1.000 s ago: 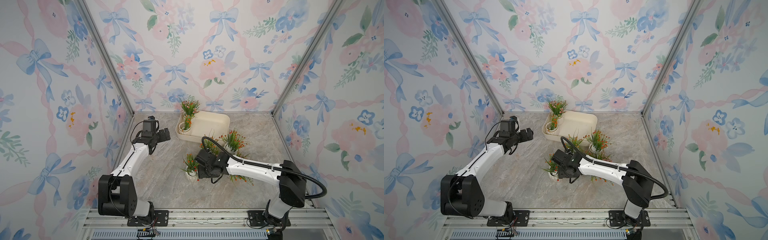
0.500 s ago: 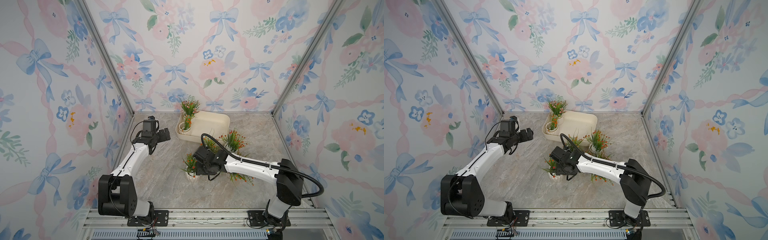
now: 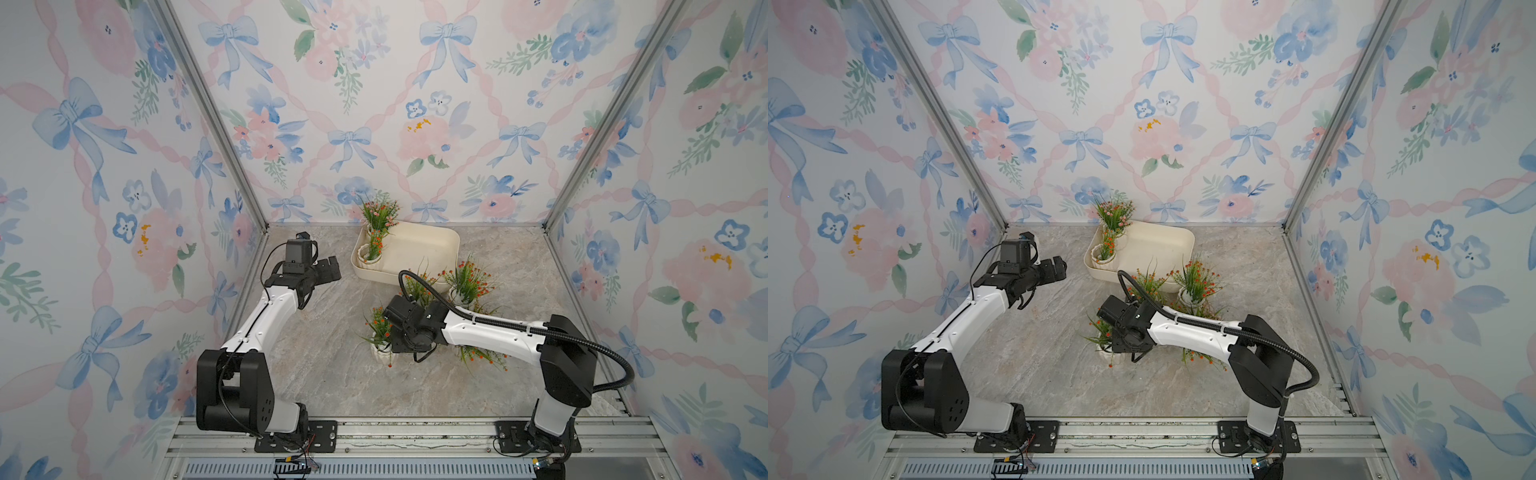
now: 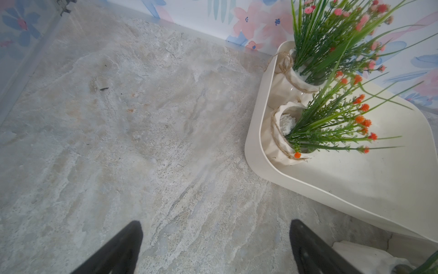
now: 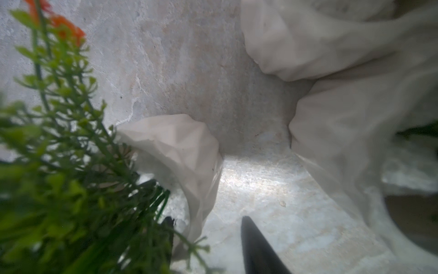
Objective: Put the potted gypsophila into the storage box
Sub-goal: Pick up the baby's breath potted plant from the center of the board.
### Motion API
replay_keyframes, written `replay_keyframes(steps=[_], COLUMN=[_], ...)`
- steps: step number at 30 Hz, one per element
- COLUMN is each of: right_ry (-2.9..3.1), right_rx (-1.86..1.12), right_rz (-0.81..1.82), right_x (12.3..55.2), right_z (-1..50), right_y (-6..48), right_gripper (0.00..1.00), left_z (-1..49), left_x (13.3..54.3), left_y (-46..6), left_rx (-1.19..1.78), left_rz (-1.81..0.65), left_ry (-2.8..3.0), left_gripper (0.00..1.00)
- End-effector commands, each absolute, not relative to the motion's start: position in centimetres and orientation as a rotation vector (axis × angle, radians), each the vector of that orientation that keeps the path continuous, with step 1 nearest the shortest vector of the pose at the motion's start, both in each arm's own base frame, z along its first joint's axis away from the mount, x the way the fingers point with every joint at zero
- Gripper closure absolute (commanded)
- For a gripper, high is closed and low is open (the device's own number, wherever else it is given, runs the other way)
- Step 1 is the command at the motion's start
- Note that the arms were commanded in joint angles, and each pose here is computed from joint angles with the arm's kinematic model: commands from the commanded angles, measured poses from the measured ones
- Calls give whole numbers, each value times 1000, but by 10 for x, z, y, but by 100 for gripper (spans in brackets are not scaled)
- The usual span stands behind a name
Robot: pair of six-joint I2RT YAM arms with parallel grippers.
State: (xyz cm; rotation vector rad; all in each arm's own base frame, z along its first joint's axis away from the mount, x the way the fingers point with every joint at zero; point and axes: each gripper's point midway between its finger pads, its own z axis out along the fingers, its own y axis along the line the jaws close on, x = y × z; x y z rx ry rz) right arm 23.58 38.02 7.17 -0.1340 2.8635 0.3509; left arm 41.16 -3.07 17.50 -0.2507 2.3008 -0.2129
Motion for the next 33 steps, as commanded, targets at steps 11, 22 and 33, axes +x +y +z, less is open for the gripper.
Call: replay_keyframes(steps=[11,22,33], right_ry=[2875,2885,2893], right_rx=[-130,-135,-150], right_rz=[328,306,308], right_x=[246,246,246], right_z=[58,52,48], right_y=[386,384,389], right_gripper=[56,58,62], left_z=[165,164,163], left_x=[411,411,411], left_y=[-28,-28,-29], left_rx=[-244,-245,-245], left_rz=[-199,-200,-204], left_ry=[2323,2324,2327], left_gripper=[2,2,2])
